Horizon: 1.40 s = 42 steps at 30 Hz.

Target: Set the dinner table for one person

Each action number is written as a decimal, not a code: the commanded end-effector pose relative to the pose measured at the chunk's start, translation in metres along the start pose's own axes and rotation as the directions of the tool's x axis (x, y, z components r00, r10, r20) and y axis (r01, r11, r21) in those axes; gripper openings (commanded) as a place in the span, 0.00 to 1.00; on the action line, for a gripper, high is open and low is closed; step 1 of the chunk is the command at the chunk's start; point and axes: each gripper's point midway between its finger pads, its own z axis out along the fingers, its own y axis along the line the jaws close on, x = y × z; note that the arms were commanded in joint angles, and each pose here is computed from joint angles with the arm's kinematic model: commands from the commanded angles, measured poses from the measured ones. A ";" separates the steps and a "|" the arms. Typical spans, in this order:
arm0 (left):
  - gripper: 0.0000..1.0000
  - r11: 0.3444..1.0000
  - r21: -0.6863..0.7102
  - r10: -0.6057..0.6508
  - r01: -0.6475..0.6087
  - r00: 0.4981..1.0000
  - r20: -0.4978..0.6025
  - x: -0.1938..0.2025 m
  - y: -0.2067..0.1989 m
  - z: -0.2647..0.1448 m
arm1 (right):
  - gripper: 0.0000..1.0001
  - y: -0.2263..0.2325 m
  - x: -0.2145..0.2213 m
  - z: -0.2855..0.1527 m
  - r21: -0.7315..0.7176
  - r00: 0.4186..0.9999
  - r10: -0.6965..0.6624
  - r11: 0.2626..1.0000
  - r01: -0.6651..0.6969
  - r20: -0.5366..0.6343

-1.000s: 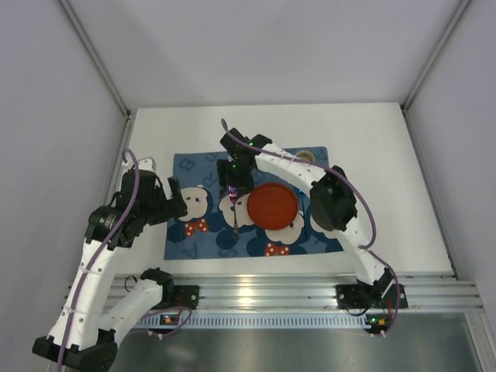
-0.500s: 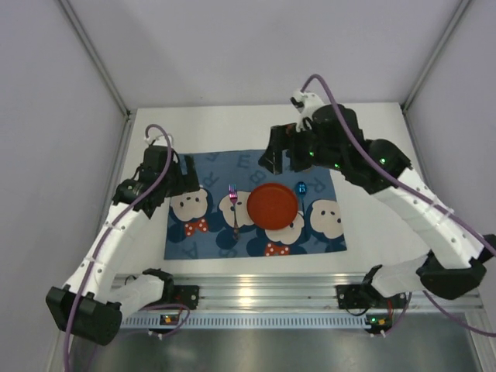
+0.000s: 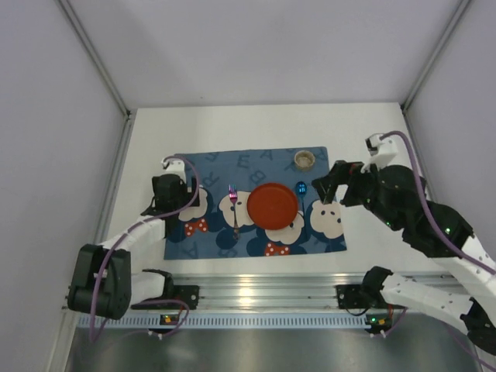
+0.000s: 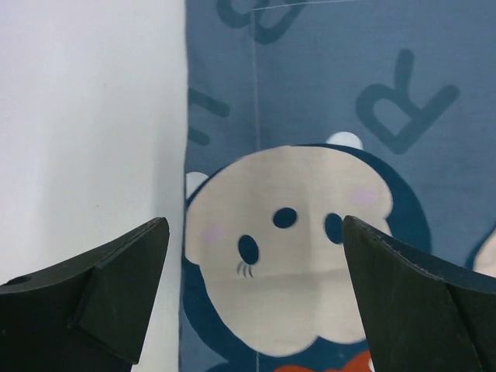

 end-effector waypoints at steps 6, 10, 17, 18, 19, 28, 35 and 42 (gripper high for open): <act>0.99 0.983 0.099 -0.180 0.156 0.929 0.323 -0.028 0.024 0.022 | 1.00 -0.029 -0.027 -0.043 0.032 0.967 0.138 0.988 -0.148 0.213; 0.99 0.988 0.106 -0.136 0.111 0.952 0.275 -0.031 0.021 0.034 | 1.00 -0.034 -0.024 -0.048 0.039 0.968 0.127 0.990 -0.139 0.216; 0.99 0.987 0.155 -0.076 0.035 0.959 0.273 -0.044 0.012 0.060 | 1.00 -0.034 -0.017 -0.044 0.067 0.986 0.052 0.996 -0.063 0.156; 0.99 0.987 0.156 -0.076 0.035 0.961 0.267 -0.044 0.011 0.062 | 1.00 -0.035 -0.017 -0.043 0.071 0.987 0.045 0.996 -0.056 0.152; 0.99 0.986 0.161 -0.079 0.036 0.960 0.270 -0.050 0.011 0.065 | 1.00 -0.035 -0.017 -0.042 0.073 0.988 0.038 0.996 -0.050 0.151; 0.99 0.984 0.159 -0.126 0.079 0.943 0.309 -0.040 0.022 0.064 | 1.00 -0.042 -0.006 -0.040 0.096 0.990 0.040 0.994 -0.053 0.135; 0.99 0.986 0.144 -0.136 0.083 0.904 0.405 -0.034 0.025 0.048 | 1.00 -0.057 0.013 -0.028 0.172 0.991 0.057 0.982 -0.077 0.118; 0.99 0.987 0.142 -0.122 0.068 0.902 0.415 -0.039 0.024 0.051 | 1.00 -0.079 -0.009 -0.020 0.335 0.977 -0.003 0.940 -0.071 0.214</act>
